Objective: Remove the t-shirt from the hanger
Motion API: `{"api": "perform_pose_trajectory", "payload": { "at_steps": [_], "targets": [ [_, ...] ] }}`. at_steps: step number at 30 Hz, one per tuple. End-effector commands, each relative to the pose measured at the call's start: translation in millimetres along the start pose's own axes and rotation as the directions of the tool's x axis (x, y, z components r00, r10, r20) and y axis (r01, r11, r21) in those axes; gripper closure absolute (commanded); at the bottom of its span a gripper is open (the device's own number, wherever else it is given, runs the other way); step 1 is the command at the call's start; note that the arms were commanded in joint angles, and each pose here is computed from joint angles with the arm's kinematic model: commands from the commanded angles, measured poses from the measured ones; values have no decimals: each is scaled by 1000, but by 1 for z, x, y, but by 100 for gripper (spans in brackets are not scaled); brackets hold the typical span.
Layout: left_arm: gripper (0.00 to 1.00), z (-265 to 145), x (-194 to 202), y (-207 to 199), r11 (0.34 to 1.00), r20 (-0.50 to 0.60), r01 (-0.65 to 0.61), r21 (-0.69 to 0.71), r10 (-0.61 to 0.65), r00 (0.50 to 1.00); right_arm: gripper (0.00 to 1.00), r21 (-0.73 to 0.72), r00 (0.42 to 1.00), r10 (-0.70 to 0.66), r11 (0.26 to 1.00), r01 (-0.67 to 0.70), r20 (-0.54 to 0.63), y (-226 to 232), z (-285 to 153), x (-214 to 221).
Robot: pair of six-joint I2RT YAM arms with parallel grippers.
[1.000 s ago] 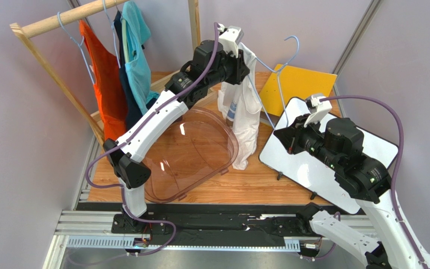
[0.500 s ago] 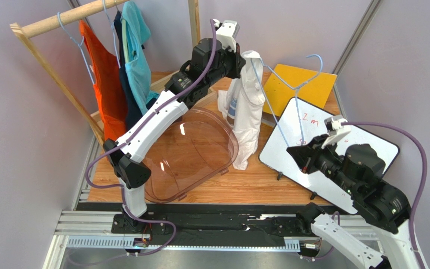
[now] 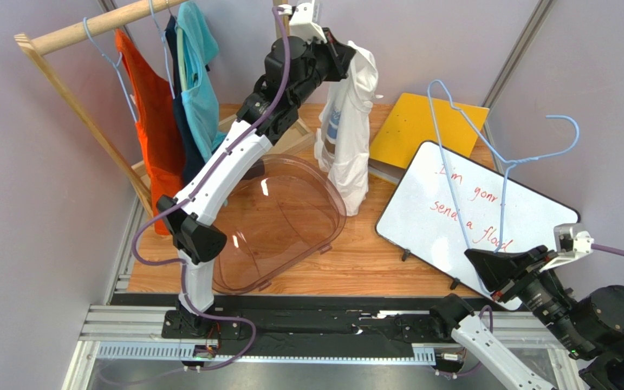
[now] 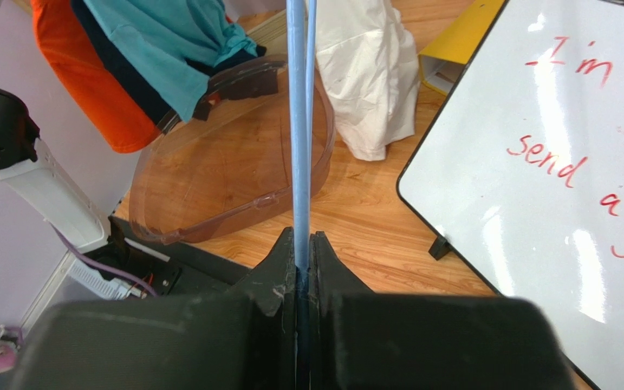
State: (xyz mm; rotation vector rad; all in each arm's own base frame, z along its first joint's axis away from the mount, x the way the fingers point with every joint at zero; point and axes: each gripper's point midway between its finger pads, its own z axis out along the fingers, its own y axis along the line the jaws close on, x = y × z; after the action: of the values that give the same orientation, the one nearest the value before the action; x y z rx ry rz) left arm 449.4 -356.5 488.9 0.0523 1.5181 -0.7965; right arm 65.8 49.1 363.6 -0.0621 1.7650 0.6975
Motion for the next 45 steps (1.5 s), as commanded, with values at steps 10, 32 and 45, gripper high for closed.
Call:
{"api": "perform_pose_trajectory", "payload": {
  "at_steps": [10, 32, 45],
  "targets": [
    [100, -99, -165, -147, 801, 365, -191, 567, -37, 930, 100, 92, 998, -28, 996, 22, 63, -18, -3, -12],
    [100, -232, -234, -114, 862, 470, -375, 341, 189, 862, 100, 49, 999, -45, 998, 43, 24, -7, 28, -7],
    [100, -188, -159, -58, 911, 209, -336, 241, 289, 934, 100, 21, 998, -56, 998, 56, -3, 0, 44, -4]
  ]
}}
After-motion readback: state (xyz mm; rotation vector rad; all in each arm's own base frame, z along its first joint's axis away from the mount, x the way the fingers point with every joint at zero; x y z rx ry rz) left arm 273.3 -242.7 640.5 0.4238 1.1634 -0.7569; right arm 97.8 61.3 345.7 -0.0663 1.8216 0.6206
